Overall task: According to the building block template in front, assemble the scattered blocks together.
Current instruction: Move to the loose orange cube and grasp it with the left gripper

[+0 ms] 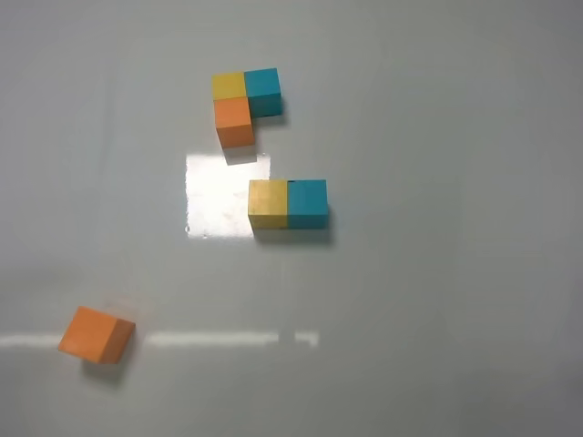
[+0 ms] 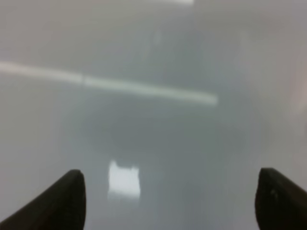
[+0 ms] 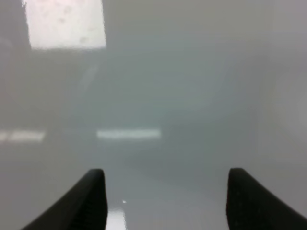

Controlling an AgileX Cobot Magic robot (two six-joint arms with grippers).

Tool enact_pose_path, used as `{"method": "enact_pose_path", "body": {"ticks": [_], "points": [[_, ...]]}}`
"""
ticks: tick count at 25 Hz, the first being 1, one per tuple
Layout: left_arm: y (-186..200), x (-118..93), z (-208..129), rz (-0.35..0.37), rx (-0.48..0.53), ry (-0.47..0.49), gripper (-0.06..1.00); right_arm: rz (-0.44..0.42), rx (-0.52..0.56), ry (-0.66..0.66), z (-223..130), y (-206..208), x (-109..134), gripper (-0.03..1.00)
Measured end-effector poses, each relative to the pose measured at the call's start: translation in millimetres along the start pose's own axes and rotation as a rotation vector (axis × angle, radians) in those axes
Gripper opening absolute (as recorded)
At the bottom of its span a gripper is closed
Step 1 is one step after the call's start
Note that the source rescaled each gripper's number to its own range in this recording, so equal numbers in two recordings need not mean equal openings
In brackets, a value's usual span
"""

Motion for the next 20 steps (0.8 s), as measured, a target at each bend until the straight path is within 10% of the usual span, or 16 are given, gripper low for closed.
{"method": "enact_pose_path", "body": {"ticks": [6, 12, 20], "points": [[-30.6, -29.1, 43.1, -0.131, 0.179, 0.026, 0.68, 0.0, 0.0, 0.0, 0.0, 0.0, 0.0, 0.4], [-50.7, -50.1, 43.3, -0.27, 0.293, 0.012, 0.29, 0.0, 0.0, 0.0, 0.0, 0.0, 0.0, 0.39], [-17.4, -62.1, 88.3, -0.34, 0.093, -0.422, 0.17, 0.0, 0.0, 0.0, 0.0, 0.0, 0.0, 0.39]]}}
Point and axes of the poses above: a point on each arm's last joint axis where the gripper is mounted, y pointing back along that axis away from the gripper, x along the wrist's bending axis when the last joint is at zero, z = x × y, the point moved 6 cm from there along -y, pointing out along that axis toward the gripper, and after that the axes turned 3 degrees about y, right-handed, at the moved point
